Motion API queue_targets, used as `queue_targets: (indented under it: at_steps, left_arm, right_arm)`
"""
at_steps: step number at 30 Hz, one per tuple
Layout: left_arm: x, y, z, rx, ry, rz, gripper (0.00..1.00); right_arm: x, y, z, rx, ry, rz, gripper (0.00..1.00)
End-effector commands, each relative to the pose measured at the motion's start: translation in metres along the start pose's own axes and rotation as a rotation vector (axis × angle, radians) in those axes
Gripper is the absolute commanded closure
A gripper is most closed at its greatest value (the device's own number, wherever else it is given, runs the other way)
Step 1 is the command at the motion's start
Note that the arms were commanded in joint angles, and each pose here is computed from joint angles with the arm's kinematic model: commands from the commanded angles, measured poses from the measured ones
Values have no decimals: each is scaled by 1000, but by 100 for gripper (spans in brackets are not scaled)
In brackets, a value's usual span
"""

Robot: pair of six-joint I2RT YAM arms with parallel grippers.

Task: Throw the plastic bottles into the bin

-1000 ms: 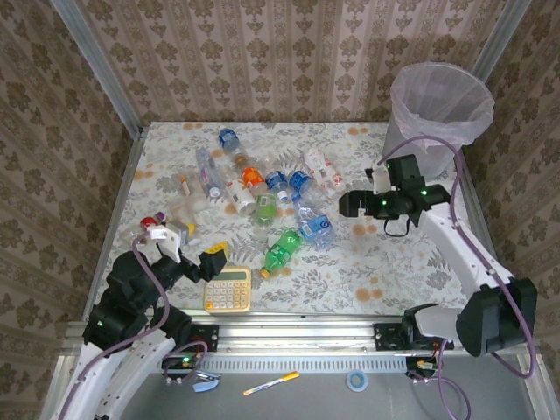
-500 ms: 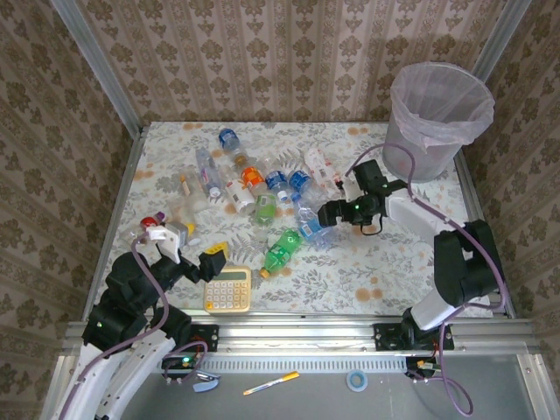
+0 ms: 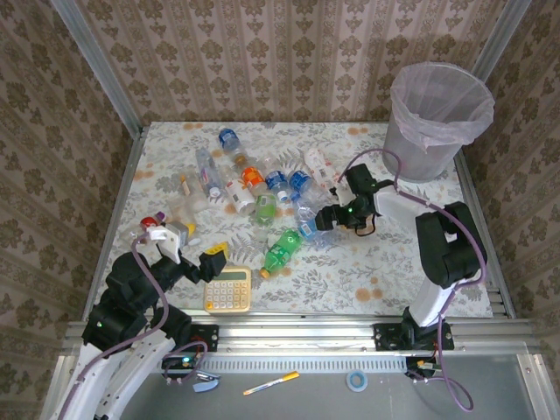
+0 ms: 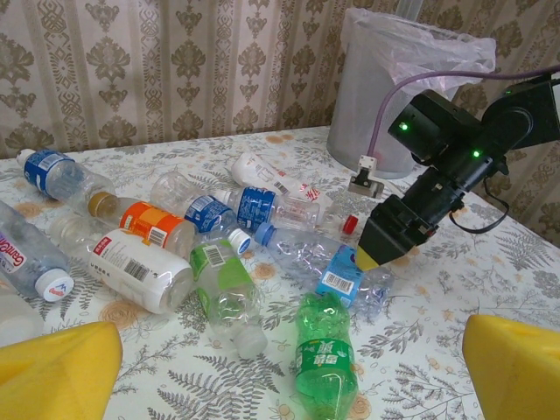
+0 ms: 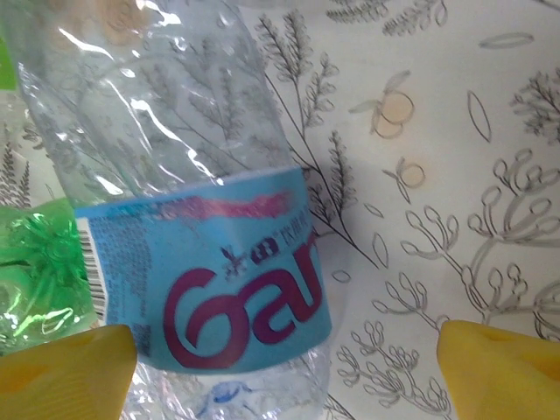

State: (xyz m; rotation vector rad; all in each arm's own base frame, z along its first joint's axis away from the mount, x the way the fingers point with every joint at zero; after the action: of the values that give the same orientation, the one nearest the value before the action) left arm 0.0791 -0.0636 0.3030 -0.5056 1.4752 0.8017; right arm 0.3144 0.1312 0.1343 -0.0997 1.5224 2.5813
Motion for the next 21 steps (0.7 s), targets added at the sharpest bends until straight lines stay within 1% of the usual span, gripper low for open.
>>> queue_targets:
  at_steps: [1, 8, 15, 21]
  left_arm:
    - [-2, 2, -1, 3, -17, -28, 0]
    - [-1, 2, -1, 2, -17, -27, 0]
    - [-1, 2, -1, 1, -20, -26, 0]
    - [-2, 2, -1, 2, -20, -26, 0]
  right_arm:
    - [-6, -7, 4, 7, 34, -9, 10]
    - [-8, -15, 8, 26, 44, -2, 11]
    - [-9, -23, 14, 89, 82, 10, 11]
    - [-8, -29, 15, 125, 98, 18, 17]
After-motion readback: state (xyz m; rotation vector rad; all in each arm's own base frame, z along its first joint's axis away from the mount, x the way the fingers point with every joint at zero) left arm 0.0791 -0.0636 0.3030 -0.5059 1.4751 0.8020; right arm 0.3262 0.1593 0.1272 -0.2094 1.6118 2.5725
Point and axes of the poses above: each hand's point on the last joint's axis, 136 mm out from that joint toward the fingers, its own y axis back along the fingers, its own z axis along the line the jaws close on, x = y × z, the point moved 10 cm from there along y, back along the fingers, and after that the axes turned 15 degrees about -y, right-handed, at the moved point
